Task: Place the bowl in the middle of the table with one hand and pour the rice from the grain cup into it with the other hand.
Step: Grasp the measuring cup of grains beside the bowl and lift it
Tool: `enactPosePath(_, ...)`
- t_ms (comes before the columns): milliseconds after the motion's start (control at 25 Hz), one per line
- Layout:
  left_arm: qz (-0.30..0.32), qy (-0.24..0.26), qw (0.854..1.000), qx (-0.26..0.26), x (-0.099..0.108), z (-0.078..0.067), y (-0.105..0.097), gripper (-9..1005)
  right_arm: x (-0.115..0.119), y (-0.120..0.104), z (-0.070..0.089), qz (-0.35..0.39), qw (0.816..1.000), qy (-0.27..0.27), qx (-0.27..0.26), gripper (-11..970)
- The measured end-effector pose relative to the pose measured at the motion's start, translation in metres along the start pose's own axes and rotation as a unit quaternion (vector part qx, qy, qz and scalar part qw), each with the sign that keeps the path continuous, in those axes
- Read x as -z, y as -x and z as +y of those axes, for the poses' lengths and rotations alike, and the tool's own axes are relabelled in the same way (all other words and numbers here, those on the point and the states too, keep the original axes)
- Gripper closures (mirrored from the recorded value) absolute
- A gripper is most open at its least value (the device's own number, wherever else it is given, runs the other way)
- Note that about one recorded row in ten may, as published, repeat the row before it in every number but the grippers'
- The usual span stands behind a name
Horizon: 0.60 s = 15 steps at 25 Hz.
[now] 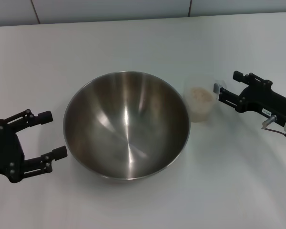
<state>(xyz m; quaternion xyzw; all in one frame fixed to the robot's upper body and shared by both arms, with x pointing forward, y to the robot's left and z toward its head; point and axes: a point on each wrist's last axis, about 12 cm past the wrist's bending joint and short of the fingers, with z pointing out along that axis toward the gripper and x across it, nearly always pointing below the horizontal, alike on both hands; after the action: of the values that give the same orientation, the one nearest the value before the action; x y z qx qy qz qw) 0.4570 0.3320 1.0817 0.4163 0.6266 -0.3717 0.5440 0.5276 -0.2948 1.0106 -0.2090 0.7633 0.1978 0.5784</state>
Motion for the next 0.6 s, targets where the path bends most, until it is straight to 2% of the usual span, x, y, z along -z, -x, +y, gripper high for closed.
enactPosePath(200,0.000,0.000,1.000,0.000,0.000,0.000,0.000,189,-0.001,-0.001,0.003,-0.018,0.999,-0.015,0.027,263)
enactPosePath(280,-0.007,0.020,1.000,0.010,0.005,0.003,0.002,189,-0.002,-0.003,0.009,-0.031,0.998,-0.022,0.049,272)
enactPosePath(480,-0.013,0.035,0.999,0.015,0.011,0.005,0.003,189,-0.003,-0.004,0.012,-0.031,0.998,-0.019,0.058,473)
enactPosePath(600,-0.012,0.034,0.999,0.012,0.011,0.004,0.003,192,-0.003,-0.004,0.012,-0.031,0.998,-0.020,0.058,541)
